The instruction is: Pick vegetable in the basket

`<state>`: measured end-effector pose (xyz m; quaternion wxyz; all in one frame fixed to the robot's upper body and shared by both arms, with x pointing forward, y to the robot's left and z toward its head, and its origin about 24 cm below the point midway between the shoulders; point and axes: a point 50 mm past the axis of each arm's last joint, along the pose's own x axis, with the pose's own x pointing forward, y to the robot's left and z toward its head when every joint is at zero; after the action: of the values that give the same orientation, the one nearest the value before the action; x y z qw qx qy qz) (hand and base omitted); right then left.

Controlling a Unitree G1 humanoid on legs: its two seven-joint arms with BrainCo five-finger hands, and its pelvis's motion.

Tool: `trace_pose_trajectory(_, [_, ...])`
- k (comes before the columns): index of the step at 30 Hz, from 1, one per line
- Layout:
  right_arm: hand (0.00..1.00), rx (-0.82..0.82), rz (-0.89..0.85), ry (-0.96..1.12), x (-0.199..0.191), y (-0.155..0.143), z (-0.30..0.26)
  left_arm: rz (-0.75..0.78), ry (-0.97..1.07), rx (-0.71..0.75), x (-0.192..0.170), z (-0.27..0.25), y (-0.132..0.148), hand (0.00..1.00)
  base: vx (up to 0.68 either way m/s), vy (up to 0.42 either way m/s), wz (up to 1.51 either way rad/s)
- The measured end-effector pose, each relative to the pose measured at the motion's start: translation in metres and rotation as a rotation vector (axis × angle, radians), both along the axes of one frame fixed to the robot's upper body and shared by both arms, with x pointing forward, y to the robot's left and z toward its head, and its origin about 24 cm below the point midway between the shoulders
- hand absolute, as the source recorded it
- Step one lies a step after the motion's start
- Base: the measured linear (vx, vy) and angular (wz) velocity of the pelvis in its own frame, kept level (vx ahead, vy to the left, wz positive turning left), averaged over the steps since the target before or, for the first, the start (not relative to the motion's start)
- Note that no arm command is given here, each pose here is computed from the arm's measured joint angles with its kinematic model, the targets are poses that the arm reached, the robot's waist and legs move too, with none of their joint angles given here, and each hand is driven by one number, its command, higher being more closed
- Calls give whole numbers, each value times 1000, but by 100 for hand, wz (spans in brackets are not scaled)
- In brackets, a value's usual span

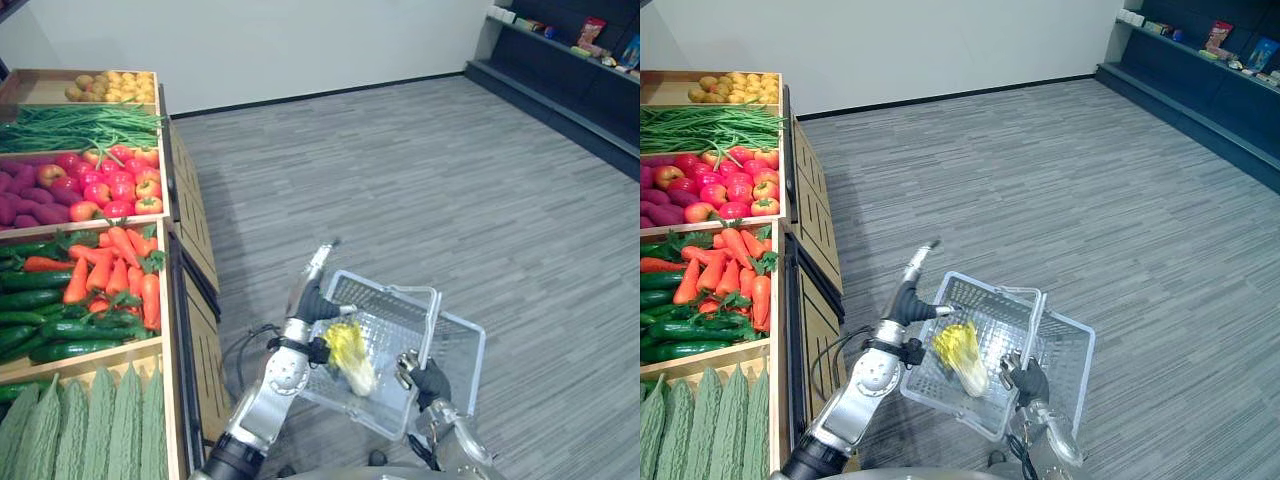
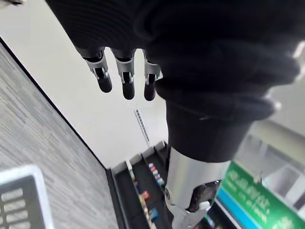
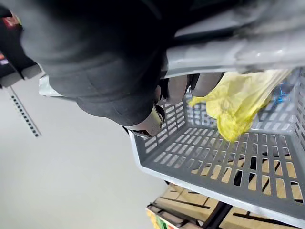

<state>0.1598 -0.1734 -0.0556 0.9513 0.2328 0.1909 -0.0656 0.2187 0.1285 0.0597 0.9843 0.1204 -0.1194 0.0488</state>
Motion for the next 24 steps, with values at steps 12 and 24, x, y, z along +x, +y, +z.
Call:
trace_pose_trajectory(12, [100,-270,-131,29,0,-41,6,332,58,-134,-45,-12,65,0,-8,7,7])
trace_pose_trajectory(24, [100,-361,-157,-33,30,-45,21,362,-88,-161,-33,13,64,0,85,33,35])
